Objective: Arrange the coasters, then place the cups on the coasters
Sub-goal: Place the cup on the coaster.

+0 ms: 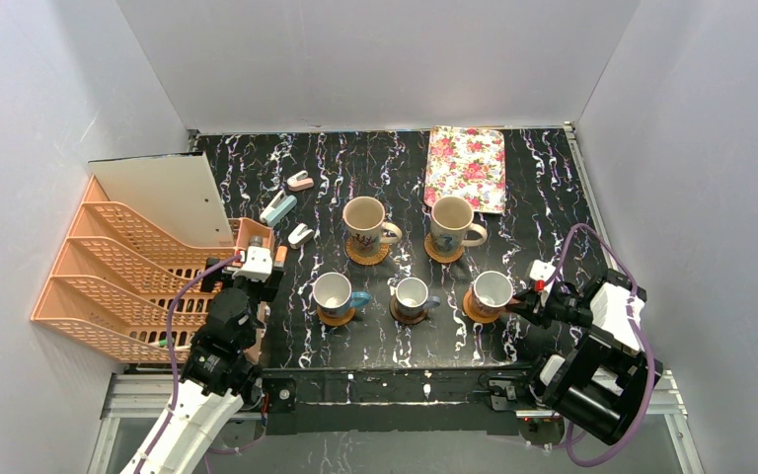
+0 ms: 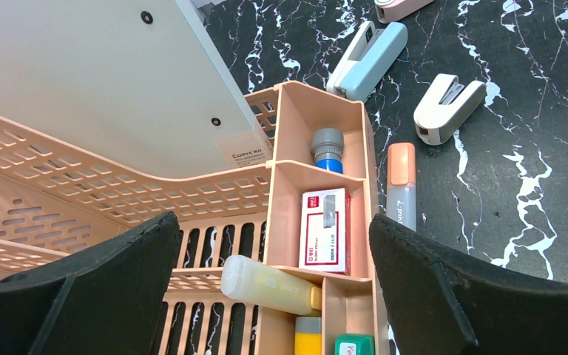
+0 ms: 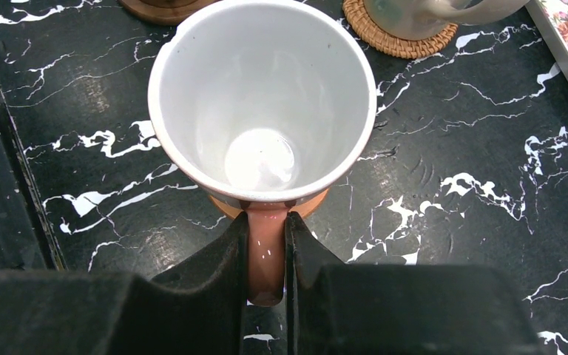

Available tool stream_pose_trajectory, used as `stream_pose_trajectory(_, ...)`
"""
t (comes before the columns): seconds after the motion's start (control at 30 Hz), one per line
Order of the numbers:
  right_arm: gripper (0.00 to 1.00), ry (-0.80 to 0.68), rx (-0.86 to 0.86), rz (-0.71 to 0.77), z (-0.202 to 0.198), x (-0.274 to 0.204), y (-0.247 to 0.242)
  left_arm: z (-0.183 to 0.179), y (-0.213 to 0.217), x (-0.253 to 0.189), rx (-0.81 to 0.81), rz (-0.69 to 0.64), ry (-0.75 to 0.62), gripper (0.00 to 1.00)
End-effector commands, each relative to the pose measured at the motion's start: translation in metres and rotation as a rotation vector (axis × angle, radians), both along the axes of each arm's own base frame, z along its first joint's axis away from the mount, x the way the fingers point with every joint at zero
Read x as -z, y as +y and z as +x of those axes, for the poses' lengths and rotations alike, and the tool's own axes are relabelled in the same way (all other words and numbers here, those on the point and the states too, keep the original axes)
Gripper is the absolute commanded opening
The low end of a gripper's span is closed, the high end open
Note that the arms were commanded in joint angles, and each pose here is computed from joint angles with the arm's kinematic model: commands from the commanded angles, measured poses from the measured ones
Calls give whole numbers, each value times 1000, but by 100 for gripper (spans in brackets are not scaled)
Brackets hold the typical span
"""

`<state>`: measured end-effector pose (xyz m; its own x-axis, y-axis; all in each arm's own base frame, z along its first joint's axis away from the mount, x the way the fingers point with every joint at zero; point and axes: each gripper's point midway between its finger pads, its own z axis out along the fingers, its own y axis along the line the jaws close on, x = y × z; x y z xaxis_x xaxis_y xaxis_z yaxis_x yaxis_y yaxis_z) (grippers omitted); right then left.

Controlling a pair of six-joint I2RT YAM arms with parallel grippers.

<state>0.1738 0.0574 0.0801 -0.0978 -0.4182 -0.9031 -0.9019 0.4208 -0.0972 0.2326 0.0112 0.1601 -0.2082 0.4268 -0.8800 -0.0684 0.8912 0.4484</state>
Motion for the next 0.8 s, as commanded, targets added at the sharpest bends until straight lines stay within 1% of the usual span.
stream_pose_trajectory(0.0,17,-67,31,63,18,-22,0,0,3,4,-17,3,5,98)
stream_pose_trajectory(0.23,17,-31,17,85,17,-22,0,0,3,4,-17,2,3,98)
stream_pose_trajectory(0.67,21,-41,7,67,13,-20,1,0,2,4,-15,3,5,98)
stream_pose_trajectory(0.77,23,-44,2,60,11,-19,2,0,3,4,-17,3,5,98)
